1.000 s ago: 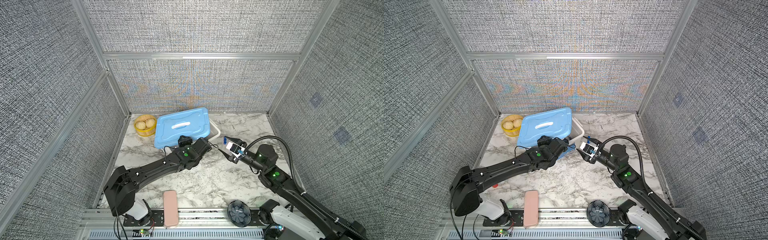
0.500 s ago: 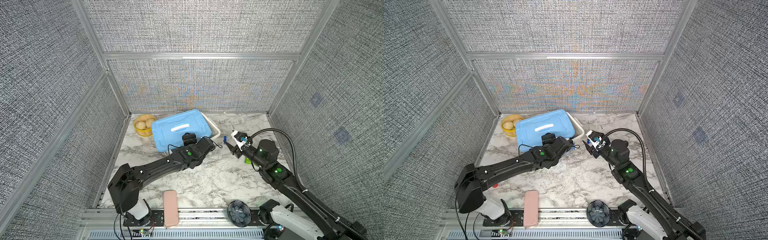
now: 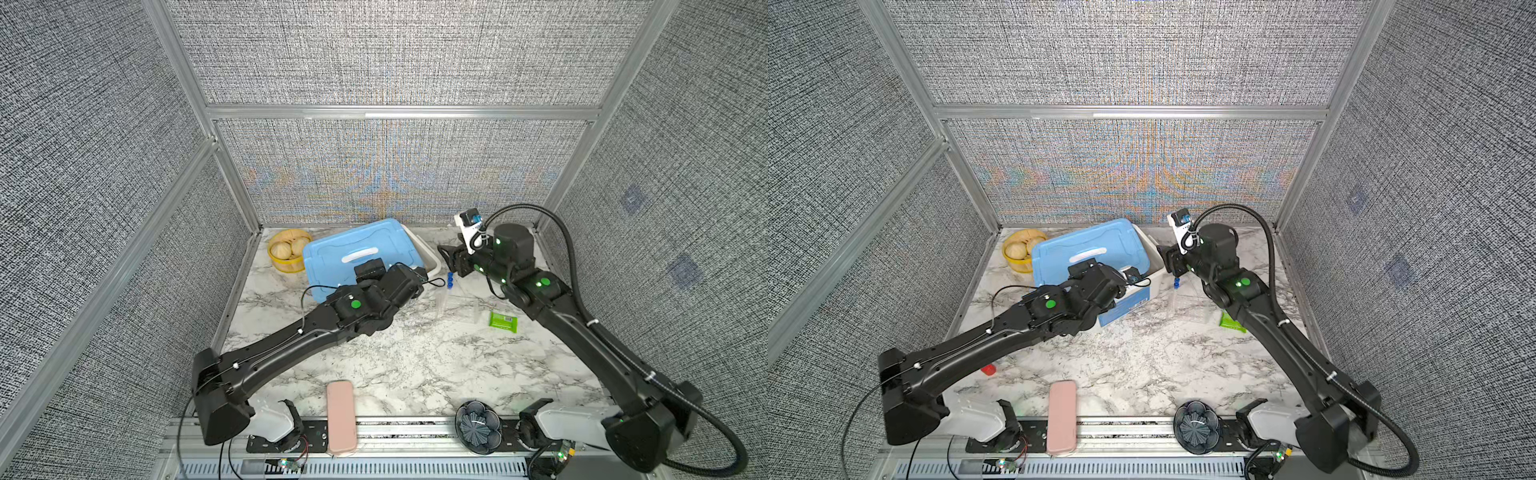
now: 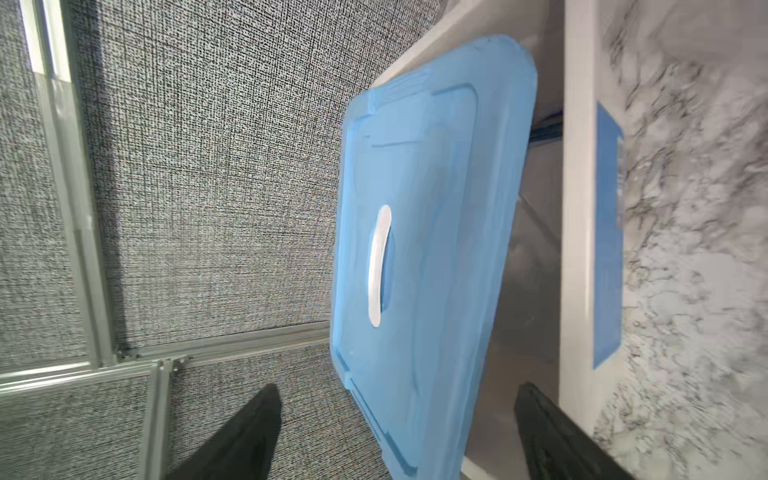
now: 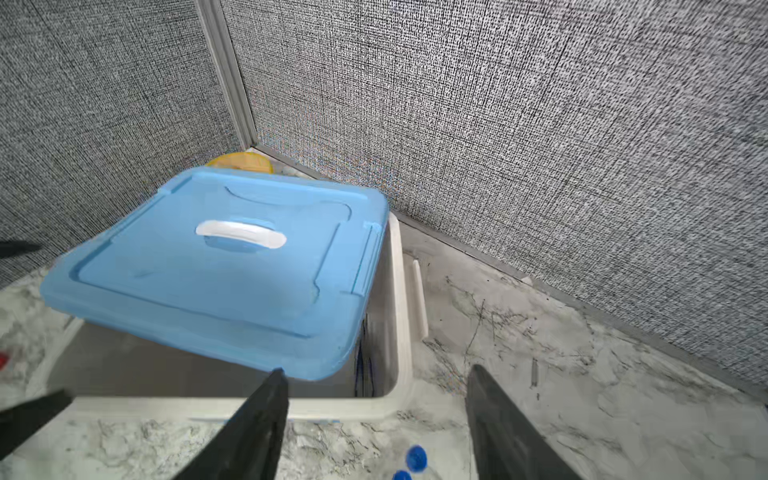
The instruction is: Organize the chemistry lab equipment
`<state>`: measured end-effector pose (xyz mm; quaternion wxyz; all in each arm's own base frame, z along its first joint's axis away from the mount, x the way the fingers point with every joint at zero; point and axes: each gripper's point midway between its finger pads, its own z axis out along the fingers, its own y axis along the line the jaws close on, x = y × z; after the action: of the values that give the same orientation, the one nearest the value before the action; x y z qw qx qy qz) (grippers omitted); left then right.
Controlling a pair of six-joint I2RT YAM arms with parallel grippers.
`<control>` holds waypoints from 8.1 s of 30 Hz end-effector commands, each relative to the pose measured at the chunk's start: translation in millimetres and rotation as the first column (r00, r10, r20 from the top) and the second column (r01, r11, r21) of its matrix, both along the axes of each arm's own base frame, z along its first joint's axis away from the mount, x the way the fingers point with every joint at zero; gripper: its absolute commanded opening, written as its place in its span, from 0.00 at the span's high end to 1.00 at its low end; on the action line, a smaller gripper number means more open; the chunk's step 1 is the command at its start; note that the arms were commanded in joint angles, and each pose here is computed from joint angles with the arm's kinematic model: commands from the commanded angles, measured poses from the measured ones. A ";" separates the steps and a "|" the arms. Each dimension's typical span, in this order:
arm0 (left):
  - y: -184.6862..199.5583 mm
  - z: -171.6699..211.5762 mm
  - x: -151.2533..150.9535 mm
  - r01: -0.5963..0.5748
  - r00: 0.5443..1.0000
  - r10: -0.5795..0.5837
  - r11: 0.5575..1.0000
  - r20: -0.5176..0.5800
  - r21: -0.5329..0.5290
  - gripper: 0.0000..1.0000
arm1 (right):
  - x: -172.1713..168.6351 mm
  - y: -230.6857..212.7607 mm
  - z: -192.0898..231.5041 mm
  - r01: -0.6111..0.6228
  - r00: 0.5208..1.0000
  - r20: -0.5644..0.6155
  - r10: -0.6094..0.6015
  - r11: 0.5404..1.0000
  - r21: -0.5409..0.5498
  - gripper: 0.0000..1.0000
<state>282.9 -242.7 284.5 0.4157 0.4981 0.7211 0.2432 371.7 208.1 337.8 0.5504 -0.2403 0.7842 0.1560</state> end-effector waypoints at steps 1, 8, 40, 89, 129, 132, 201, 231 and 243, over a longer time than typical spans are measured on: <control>4.3 7.4 -20.2 -0.019 0.994 -0.005 0.975 -0.105 -0.223 0.01 | -0.1 15.6 -28.2 -0.019 0.975 -0.219 0.028 0.999 0.044 0.35; 65.0 42.2 -10.7 -0.319 0.942 0.149 0.677 -0.300 -0.663 0.01 | 26.4 45.5 -50.9 -0.043 0.917 -0.394 0.065 0.997 0.063 0.34; 137.1 -67.7 81.3 -0.821 0.568 0.080 -0.011 -0.819 -0.570 0.08 | 71.9 82.8 -127.1 0.007 0.774 -0.630 0.054 0.995 0.095 0.32; 182.5 -48.8 56.2 -0.811 0.542 0.384 0.004 -0.748 -0.585 0.06 | 81.5 60.9 -117.1 0.021 0.779 -0.621 0.078 0.988 0.151 0.32; 147.3 -89.0 125.7 -0.811 0.581 0.203 0.071 -0.788 -0.580 0.28 | 88.6 79.2 -137.4 0.046 0.726 -0.678 0.111 0.977 0.209 0.36; 136.5 -77.2 122.8 -0.791 0.612 0.137 0.076 -0.779 -0.607 0.32 | 88.6 80.9 -134.9 0.039 0.730 -0.672 0.124 0.974 0.222 0.36; 171.7 -111.1 45.9 -0.929 0.361 0.553 0.143 -0.751 -0.341 0.44 | 90.8 78.1 -161.6 -0.151 0.804 -0.587 0.092 0.987 -0.051 0.42; 221.8 -111.4 15.4 -0.934 0.302 0.404 -0.057 -0.863 -0.354 0.12 | 39.2 89.2 -146.6 -0.067 0.724 -0.680 0.117 0.993 0.099 0.01; 207.1 -129.8 20.6 -0.937 0.305 0.253 -0.093 -0.918 -0.337 0.10 | 34.2 116.7 -161.2 -0.064 0.613 -0.754 0.236 0.966 0.251 0.14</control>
<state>309.7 -30.6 163.3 0.1956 -0.2138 0.9382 -0.1891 416.3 316.3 172.8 0.1841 -0.1623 0.9075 0.3408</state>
